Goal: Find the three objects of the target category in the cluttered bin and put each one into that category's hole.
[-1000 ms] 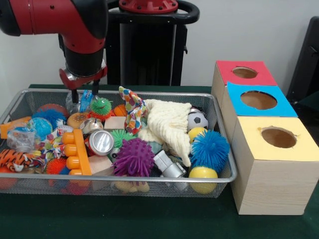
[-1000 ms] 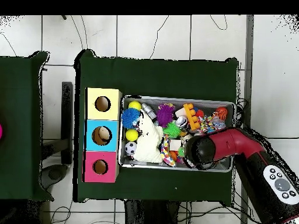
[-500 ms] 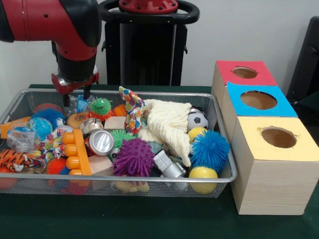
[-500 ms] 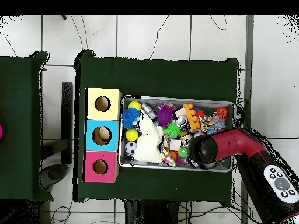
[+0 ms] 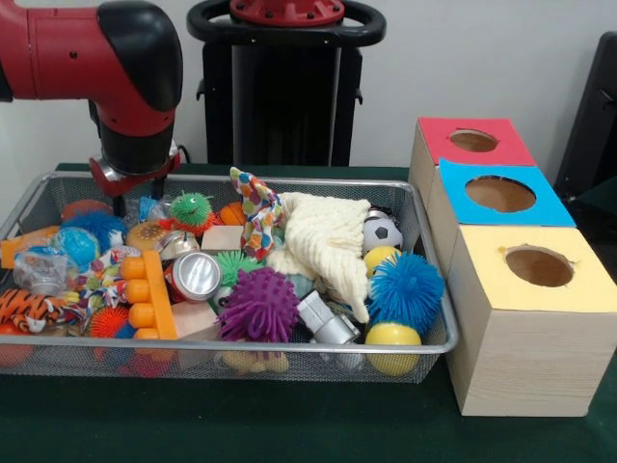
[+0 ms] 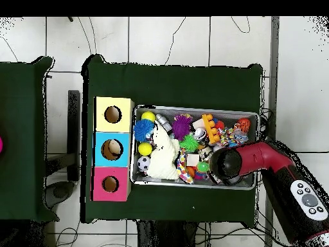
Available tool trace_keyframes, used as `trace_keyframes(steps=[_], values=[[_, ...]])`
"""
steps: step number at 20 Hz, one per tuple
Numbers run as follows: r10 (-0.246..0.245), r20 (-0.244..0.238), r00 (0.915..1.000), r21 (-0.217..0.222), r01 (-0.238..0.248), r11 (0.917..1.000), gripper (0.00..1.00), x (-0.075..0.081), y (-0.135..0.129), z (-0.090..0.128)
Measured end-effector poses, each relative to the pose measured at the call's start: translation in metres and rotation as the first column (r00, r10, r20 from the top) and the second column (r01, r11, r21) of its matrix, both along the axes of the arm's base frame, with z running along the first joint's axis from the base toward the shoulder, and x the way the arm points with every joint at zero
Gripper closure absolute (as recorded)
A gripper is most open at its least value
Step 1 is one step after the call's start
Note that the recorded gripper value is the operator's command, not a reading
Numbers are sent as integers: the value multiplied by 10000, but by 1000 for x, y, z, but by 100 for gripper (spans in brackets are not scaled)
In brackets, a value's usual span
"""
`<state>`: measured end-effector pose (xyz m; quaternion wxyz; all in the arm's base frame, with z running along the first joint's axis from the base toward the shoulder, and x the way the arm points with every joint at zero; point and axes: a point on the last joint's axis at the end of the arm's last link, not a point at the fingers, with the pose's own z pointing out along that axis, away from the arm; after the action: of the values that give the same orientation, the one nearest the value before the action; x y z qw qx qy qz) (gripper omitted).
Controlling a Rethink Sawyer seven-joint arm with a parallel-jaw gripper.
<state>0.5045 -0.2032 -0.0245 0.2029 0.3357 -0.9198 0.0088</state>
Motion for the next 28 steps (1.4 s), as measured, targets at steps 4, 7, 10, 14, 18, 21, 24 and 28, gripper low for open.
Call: trace_keyframes(steps=[4,7,10,14,18,21,24,28], values=[[221,-99,9997,136,-219,9997,0,1,-2,-3],[198,-206,9996,236,-193,9995,100,1,0,-4],[166,-235,9996,293,-159,9994,100,1,1,-5],[86,-252,9996,373,-77,9993,100,1,3,-7],[29,-248,9997,408,-19,9992,100,3,3,-7],[25,-250,9997,414,-14,9991,100,3,3,-7],[22,-251,9997,418,-11,9991,100,3,3,-7],[-75,-214,9997,444,85,9990,100,5,3,-1]])
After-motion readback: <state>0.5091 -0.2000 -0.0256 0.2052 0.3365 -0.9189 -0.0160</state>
